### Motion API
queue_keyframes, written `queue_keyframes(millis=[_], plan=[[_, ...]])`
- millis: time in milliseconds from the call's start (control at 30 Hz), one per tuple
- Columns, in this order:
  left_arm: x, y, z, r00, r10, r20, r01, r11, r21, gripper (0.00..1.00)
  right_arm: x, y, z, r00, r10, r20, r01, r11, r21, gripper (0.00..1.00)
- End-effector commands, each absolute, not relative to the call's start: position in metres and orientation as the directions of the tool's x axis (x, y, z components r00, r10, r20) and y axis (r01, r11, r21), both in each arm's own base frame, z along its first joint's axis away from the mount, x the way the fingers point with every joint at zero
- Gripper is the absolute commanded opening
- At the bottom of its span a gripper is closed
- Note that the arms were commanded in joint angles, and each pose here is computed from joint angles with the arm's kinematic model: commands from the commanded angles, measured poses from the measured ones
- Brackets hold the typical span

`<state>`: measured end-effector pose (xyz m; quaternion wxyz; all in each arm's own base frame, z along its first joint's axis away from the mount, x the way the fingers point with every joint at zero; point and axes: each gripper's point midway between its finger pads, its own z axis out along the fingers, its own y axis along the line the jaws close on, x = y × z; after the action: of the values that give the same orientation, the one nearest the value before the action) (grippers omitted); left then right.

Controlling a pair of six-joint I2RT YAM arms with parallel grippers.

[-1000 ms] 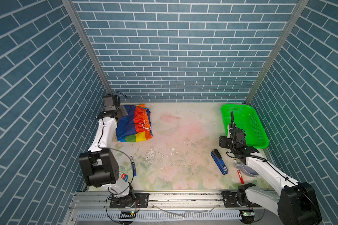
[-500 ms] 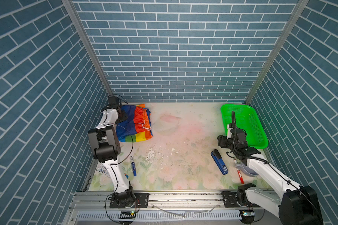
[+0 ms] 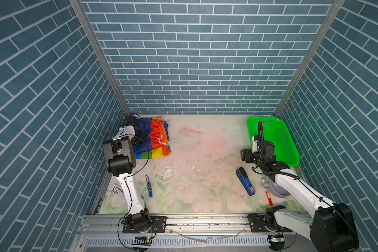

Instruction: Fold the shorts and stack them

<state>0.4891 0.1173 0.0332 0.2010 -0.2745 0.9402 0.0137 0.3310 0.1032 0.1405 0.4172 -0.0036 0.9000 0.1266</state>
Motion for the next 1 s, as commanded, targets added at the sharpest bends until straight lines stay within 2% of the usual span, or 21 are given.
queue_keyframes(millis=[0,33,100,367,600,800,900,967], plan=[[0.492,0.065,0.020,-0.843,-0.426,-0.328,-0.427,0.901,-0.073,0.37,0.346,0.113,0.167,-0.605,0.148,-0.783,-0.133,0.950,0.282,0.73],[0.495,0.055,0.022,-0.849,-0.412,-0.330,-0.404,0.910,-0.097,0.32,0.347,0.114,0.168,-0.601,0.151,-0.785,-0.136,0.948,0.287,0.73],[0.495,0.042,0.025,-0.844,-0.418,-0.337,-0.399,0.908,-0.127,0.28,0.348,0.114,0.171,-0.595,0.157,-0.789,-0.138,0.946,0.292,0.73],[0.494,0.013,0.035,-0.840,-0.416,-0.349,-0.378,0.909,-0.174,0.32,0.346,0.112,0.175,-0.589,0.159,-0.792,-0.135,0.948,0.290,0.74],[0.495,0.016,0.091,-0.816,-0.393,-0.423,-0.351,0.920,-0.176,0.42,0.342,0.109,0.174,-0.589,0.157,-0.793,-0.126,0.951,0.282,0.74],[0.489,0.032,0.142,-0.774,-0.397,-0.494,-0.368,0.916,-0.159,0.46,0.342,0.114,0.173,-0.598,0.165,-0.784,-0.139,0.943,0.304,0.74],[0.489,0.046,0.146,-0.758,-0.419,-0.500,-0.391,0.905,-0.165,0.45,0.342,0.114,0.174,-0.596,0.167,-0.785,-0.140,0.942,0.306,0.74],[0.492,0.054,0.140,-0.759,-0.423,-0.496,-0.400,0.903,-0.157,0.36,0.341,0.114,0.175,-0.596,0.165,-0.786,-0.142,0.942,0.305,0.75]])
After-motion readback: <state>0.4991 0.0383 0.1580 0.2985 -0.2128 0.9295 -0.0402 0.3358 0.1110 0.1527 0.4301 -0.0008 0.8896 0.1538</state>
